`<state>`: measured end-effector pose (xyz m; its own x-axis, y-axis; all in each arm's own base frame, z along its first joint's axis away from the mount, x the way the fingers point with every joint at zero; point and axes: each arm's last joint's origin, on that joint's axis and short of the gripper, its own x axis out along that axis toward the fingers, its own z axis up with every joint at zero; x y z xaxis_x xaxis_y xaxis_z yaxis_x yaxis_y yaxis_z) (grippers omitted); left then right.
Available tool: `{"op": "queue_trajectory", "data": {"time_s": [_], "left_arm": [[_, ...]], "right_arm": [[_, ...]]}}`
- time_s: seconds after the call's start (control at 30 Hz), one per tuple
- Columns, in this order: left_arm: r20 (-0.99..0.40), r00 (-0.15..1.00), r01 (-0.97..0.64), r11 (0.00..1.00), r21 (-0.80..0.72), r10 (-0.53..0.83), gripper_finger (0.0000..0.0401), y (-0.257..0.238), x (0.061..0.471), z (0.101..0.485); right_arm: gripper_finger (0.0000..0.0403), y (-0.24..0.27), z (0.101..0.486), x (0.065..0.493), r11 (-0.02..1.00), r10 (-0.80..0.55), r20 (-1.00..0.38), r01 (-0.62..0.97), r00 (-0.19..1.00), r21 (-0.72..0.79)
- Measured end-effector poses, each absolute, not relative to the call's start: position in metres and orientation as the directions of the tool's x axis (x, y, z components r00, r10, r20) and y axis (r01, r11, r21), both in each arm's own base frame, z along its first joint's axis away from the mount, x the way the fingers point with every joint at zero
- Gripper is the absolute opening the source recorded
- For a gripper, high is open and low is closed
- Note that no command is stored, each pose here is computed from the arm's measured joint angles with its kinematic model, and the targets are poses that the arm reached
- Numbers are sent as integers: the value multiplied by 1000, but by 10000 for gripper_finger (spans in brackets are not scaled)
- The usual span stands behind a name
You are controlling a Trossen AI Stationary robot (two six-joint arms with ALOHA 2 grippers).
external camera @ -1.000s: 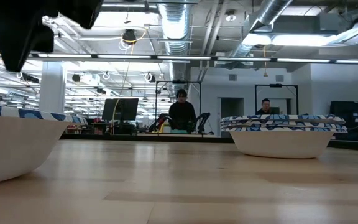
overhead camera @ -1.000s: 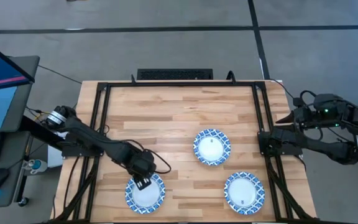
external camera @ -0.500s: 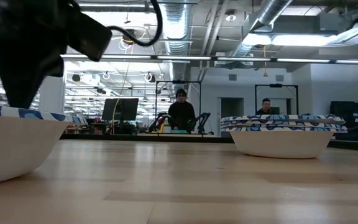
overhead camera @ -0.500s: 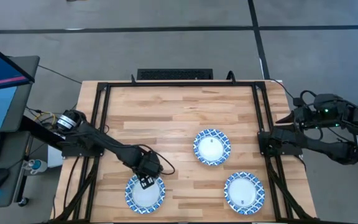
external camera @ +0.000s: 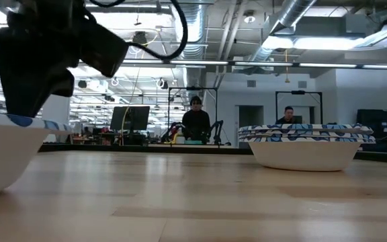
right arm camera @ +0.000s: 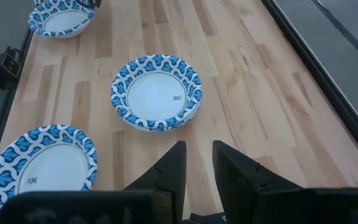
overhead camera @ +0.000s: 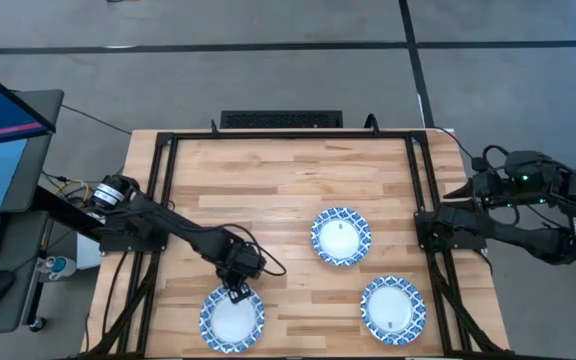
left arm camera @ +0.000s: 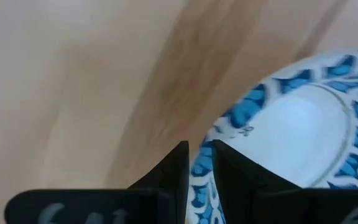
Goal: Nest bowls inside each other
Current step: Stack the white bowl on top of the other white bowl
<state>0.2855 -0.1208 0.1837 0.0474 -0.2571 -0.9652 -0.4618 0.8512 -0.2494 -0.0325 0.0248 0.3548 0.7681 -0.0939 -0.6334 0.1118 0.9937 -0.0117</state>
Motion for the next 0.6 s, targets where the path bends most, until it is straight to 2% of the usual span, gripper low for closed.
{"op": "queue_trajectory", "data": {"time_s": [0.4,0.6], "left_arm": [[-935,9,-392,859,-329,-354,61,-129,283,187],[-955,26,-382,880,-282,-295,61,-128,283,186]], "right_arm": [[103,25,355,-33,994,-97,-634,112,768,-17],[103,25,355,-33,994,-97,-634,112,768,-17]]}}
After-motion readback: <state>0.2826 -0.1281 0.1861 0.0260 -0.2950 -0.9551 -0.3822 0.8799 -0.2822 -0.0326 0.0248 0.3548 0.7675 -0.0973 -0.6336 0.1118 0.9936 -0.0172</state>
